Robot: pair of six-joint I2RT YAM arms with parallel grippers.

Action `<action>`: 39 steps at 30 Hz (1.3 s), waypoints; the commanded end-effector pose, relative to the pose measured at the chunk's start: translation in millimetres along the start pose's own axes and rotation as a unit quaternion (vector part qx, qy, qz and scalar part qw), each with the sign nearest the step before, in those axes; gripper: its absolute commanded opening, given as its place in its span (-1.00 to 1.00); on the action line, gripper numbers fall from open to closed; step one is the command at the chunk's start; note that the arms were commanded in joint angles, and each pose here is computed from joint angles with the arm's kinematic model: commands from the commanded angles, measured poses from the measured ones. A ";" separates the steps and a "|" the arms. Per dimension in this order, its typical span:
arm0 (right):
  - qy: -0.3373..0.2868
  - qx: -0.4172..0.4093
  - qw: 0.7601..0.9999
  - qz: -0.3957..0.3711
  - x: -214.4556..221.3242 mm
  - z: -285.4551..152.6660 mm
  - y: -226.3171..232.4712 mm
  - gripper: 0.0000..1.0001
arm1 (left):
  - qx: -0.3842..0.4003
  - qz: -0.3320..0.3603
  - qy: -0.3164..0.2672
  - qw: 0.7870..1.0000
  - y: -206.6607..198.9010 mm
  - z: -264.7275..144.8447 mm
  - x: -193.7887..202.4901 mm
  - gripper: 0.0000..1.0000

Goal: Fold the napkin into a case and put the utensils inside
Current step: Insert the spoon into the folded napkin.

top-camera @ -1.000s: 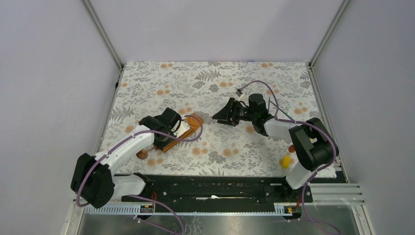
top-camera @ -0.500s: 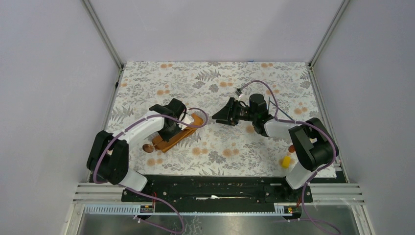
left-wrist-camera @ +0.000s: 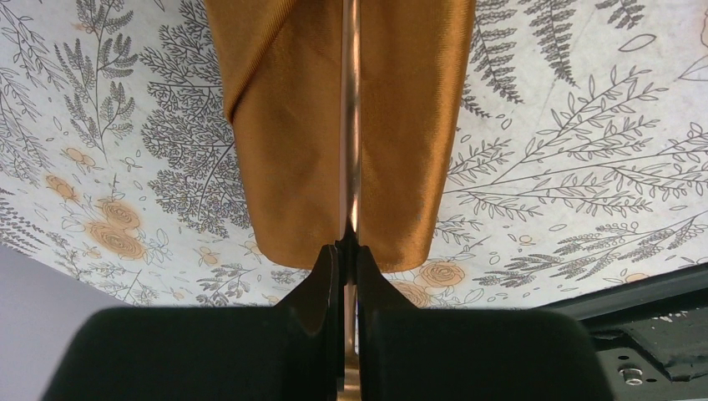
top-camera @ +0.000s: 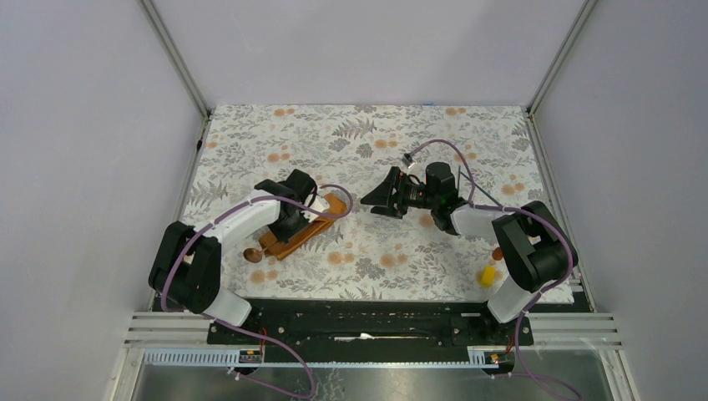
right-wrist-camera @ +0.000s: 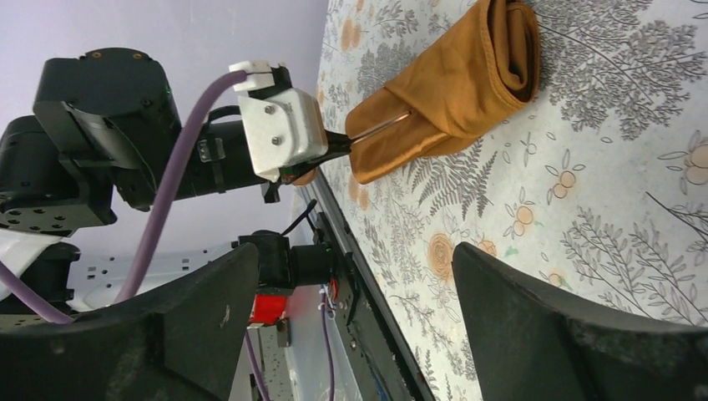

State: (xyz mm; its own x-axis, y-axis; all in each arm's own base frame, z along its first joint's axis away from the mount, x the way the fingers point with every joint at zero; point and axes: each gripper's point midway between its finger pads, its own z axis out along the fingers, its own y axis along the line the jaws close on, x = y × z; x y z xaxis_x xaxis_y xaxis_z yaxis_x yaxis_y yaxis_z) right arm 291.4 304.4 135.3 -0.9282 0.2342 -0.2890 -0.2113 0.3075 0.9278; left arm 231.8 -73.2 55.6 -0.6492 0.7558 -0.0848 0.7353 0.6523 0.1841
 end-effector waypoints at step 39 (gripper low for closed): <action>-0.067 0.057 0.996 -0.032 -30.4 -30.2 -15.1 0.99 | 0.022 -0.023 -0.025 0.999 4.3 11.6 -25.4 -1.00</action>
State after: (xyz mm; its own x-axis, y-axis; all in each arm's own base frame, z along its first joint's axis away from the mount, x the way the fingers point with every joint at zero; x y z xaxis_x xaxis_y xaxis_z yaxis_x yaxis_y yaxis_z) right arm 311.3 264.8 120.9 -0.8847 0.3276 -0.3318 -0.1674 0.4409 0.8818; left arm 235.0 -77.3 37.7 -0.6729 0.7362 -0.0722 0.7247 0.6757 0.1354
